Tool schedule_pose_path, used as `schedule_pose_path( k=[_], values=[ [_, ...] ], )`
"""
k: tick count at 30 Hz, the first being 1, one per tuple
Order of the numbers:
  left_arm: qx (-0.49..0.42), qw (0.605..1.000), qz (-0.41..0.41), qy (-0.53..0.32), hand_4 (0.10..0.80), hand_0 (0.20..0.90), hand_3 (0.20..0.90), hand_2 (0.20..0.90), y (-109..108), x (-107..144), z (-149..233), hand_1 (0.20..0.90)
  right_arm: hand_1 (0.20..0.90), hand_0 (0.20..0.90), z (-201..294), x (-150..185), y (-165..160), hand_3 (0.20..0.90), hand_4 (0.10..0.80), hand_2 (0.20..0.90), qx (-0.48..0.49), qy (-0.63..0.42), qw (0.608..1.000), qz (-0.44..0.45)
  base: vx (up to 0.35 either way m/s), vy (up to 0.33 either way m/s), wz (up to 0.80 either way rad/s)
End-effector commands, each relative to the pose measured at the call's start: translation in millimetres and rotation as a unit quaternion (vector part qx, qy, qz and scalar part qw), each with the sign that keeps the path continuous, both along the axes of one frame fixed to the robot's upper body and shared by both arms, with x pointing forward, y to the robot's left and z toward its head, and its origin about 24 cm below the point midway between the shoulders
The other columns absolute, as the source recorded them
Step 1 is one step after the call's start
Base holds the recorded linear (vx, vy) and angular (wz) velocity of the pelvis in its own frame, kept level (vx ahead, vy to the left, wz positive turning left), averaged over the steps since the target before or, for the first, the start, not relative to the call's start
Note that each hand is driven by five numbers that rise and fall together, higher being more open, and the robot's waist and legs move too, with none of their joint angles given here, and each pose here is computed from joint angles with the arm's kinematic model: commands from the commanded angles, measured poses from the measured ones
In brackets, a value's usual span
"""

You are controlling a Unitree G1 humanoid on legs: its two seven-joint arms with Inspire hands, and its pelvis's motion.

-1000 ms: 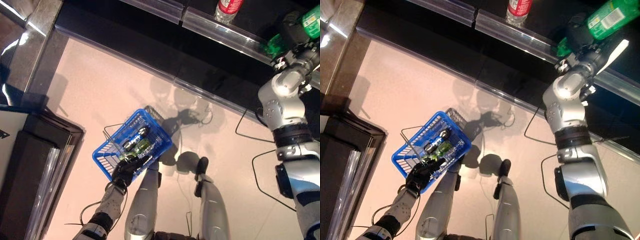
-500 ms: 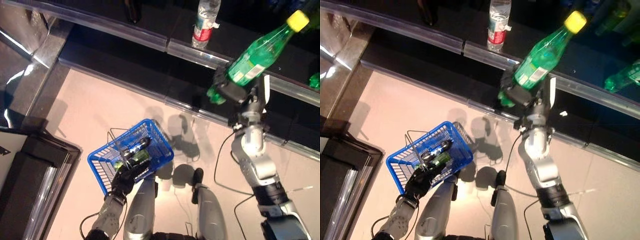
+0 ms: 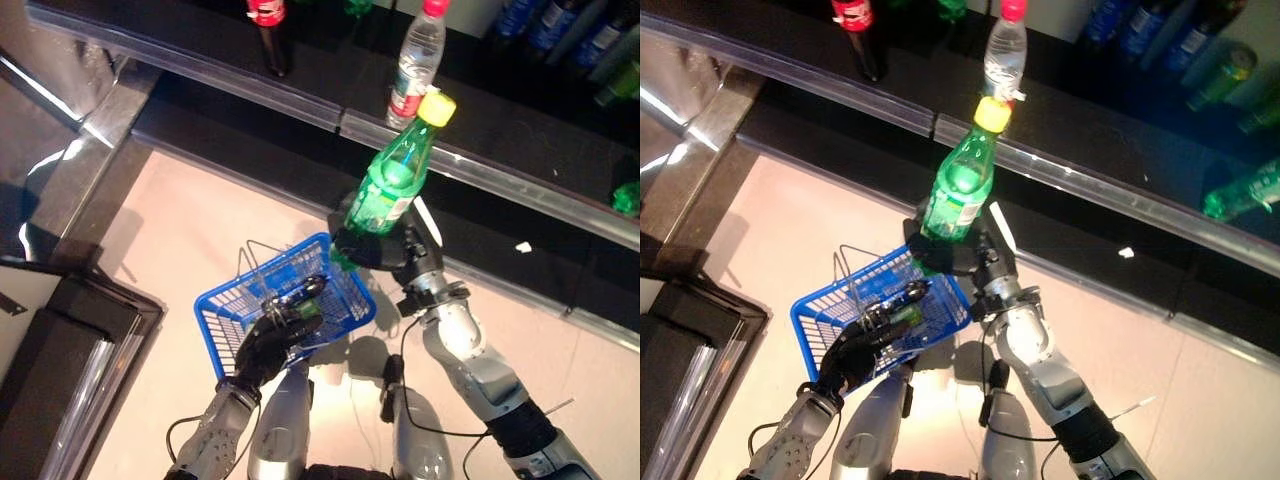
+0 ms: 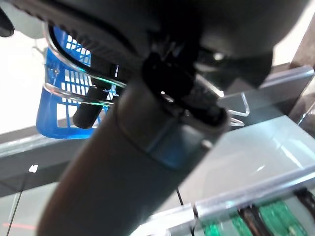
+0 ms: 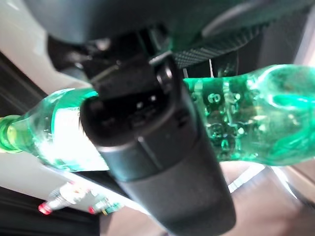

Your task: Pick up the drink and place into the basket.

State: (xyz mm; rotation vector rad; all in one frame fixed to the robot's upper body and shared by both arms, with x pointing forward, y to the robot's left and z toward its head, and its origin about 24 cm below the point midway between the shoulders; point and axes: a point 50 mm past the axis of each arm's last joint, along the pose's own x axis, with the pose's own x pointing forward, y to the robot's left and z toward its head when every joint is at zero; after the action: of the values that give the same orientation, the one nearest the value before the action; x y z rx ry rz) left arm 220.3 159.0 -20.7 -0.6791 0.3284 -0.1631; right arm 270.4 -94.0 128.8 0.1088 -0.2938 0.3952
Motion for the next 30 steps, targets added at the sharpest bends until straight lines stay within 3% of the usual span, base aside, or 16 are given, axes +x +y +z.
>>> schedule_pose_path(
  k=[1,11,22,30],
  values=[
    [-0.123,0.939,-0.084,-0.310,0.100,0.300,0.200,0.300,-33,12,120,0.300,0.300,0.300,59,-15,22,0.200,0.100,0.300,0.088,-0.135,0.985,0.060,0.042,-0.031,0.30],
    [-0.182,0.893,-0.164,-0.378,0.100,0.300,0.200,0.300,-53,4,153,0.300,0.300,0.300,16,3,55,0.200,0.100,0.300,0.012,-0.075,0.997,0.013,0.033,-0.014,0.14],
    [-0.235,0.790,-0.305,-0.478,0.100,0.300,0.200,0.300,-70,-15,187,0.300,0.300,0.300,-41,26,58,0.200,0.100,0.300,-0.101,0.010,0.994,-0.050,-0.013,-0.005,0.19],
    [-0.281,0.744,-0.381,-0.472,0.100,0.300,0.200,0.300,-89,-26,194,0.300,0.300,0.300,-55,30,68,0.200,0.100,0.300,-0.070,0.064,0.993,-0.065,-0.004,0.001,0.06]
  ],
)
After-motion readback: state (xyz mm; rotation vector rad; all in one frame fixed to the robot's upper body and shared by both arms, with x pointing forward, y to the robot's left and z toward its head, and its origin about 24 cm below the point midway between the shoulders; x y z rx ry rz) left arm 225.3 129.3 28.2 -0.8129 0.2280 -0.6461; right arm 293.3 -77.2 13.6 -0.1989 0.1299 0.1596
